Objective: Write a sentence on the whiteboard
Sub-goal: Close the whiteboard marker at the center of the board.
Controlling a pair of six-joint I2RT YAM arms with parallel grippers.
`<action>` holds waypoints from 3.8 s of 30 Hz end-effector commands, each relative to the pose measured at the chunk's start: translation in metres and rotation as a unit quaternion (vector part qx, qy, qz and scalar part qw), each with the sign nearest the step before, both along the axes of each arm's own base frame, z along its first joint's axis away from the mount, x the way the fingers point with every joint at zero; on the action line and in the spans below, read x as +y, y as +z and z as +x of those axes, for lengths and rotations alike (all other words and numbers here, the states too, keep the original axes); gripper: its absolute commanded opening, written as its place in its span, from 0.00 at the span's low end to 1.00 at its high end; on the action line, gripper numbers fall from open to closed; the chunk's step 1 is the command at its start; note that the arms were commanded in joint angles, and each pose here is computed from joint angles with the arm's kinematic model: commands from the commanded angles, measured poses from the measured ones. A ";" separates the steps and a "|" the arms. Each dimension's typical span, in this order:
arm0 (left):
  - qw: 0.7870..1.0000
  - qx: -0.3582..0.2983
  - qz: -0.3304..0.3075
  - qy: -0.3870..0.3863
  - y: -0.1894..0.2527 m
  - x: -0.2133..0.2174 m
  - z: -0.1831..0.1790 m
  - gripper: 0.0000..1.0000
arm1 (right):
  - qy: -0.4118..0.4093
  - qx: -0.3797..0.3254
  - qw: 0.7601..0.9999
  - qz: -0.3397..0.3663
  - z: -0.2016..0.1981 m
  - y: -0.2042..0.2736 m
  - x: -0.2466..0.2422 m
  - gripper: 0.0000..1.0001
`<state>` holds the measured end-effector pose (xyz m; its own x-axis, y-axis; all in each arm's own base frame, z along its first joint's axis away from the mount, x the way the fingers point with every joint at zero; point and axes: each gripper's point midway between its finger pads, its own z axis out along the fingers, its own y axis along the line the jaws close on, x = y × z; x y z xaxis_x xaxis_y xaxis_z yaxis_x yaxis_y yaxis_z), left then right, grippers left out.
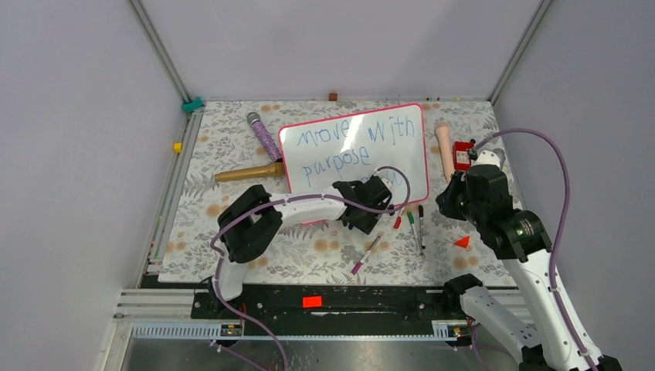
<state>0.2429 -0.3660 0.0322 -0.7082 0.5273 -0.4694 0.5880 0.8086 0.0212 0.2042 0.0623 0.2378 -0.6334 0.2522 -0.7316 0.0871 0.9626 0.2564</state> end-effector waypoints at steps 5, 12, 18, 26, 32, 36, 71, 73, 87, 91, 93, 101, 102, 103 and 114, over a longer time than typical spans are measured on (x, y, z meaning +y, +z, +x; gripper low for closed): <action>0.999 0.007 -0.021 0.037 -0.008 0.002 0.025 0.38 | -0.005 -0.019 1.000 -0.019 0.007 0.015 -0.006 0.00; 0.997 0.043 -0.017 0.055 -0.031 0.012 0.014 0.18 | -0.011 -0.019 1.000 -0.013 0.005 0.013 -0.007 0.00; 0.997 0.036 -0.058 0.042 0.004 0.006 0.011 0.00 | -0.012 -0.019 1.000 -0.007 0.001 0.010 -0.007 0.00; 0.967 0.033 -0.252 -0.011 0.172 -0.018 -0.011 0.00 | 0.006 -0.043 0.999 0.025 0.001 0.012 0.004 0.00; 0.946 0.027 -0.320 -0.044 0.264 -0.009 -0.026 0.00 | 0.011 -0.084 0.996 0.030 0.008 0.030 0.006 0.00; 0.920 0.022 -0.391 -0.020 0.316 0.009 -0.016 0.00 | 0.028 -0.112 0.992 0.054 0.018 0.046 0.017 0.00; 0.617 0.074 -0.696 0.358 0.408 0.138 0.061 0.00 | 0.283 -0.311 0.903 0.086 0.011 0.189 0.231 0.00; 0.616 0.073 -0.697 0.358 0.408 0.138 0.061 0.00 | 0.293 -0.319 0.897 0.089 0.010 0.194 0.235 0.00; 0.612 0.067 -0.702 0.358 0.411 0.141 0.060 0.00 | 0.299 -0.335 0.891 0.061 0.024 0.199 0.254 0.00; 0.612 0.068 -0.703 0.356 0.413 0.141 0.059 0.00 | 0.297 -0.335 0.893 0.056 0.027 0.199 0.256 0.00; 0.612 0.068 -0.703 0.357 0.412 0.141 0.059 0.00 | 0.294 -0.335 0.894 0.054 0.030 0.198 0.256 0.00; 0.613 0.068 -0.701 0.358 0.410 0.142 0.058 0.00 | 0.278 -0.338 0.897 0.054 0.041 0.200 0.252 0.00; 0.614 0.069 -0.699 0.359 0.409 0.142 0.058 0.00 | 0.278 -0.338 0.898 0.055 0.043 0.200 0.252 0.00; 0.615 0.070 -0.698 0.360 0.408 0.142 0.059 0.00 | 0.276 -0.338 0.898 0.056 0.044 0.201 0.251 0.00; 0.614 0.070 -0.697 0.364 0.404 0.142 0.060 0.00 | 0.280 -0.330 0.899 0.072 0.049 0.198 0.256 0.00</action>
